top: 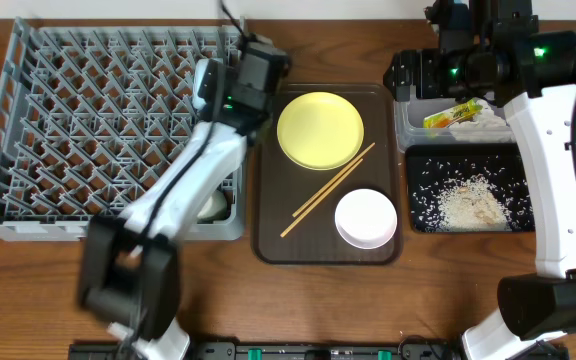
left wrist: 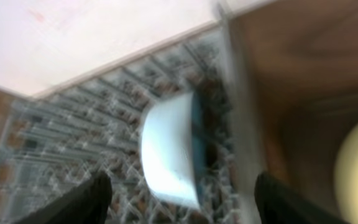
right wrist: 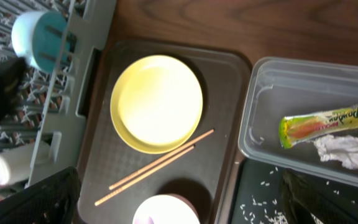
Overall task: Sort waste into correct bins and load items into the dishwasher
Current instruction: 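Move the left gripper to the white bowl and grasp its rim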
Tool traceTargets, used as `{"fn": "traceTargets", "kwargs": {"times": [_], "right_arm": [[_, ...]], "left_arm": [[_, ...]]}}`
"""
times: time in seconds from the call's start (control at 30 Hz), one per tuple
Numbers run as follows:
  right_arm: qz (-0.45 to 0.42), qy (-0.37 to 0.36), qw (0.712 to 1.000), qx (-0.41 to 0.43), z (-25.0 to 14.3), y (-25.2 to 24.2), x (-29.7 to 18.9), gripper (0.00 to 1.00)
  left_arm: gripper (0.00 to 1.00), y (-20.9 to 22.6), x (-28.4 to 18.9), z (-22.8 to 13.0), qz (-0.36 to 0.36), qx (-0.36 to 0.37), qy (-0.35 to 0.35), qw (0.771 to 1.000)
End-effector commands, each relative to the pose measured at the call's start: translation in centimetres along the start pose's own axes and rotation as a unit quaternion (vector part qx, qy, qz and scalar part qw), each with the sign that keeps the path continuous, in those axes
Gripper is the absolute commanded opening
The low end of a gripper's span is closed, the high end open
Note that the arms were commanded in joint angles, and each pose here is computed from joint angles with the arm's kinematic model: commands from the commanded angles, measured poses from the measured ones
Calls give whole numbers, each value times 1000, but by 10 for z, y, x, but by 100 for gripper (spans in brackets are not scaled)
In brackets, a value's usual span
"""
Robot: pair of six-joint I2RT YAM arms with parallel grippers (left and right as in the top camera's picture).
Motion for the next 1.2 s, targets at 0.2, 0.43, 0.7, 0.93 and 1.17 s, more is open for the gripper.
{"fn": "traceTargets", "kwargs": {"times": [0.2,0.43,0.7,0.93,1.17], "right_arm": [[2,3,1000,-3,0,3,3,99],[2,3,1000,-3,0,3,3,99],[1,3,1000,-2,0,3,3,99],[3,4,1000,-4,0,4,3,99],[3,4,1000,-5,0,5,3,99]], "left_arm": [[74,-25,-89,-53,-319,-189,285,884],[74,-87,-87,-91,-299,-216,335,867],[74,-132,-65,-130,-255,-182,384,869],[72,-152,-50,-145,-245,-183,397,865],[58,-164,-29,-156,-264,-174,469,824]]}}
Point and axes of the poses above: each gripper's point midway between its finger pads, its own x axis out along the fingers, its own y axis along the line the jaws close on, z = x × y, the point moved 10 cm from there along -x, back along the fingers, and after that the axes turned 11 degrees about -x, right-handed, at the moved point
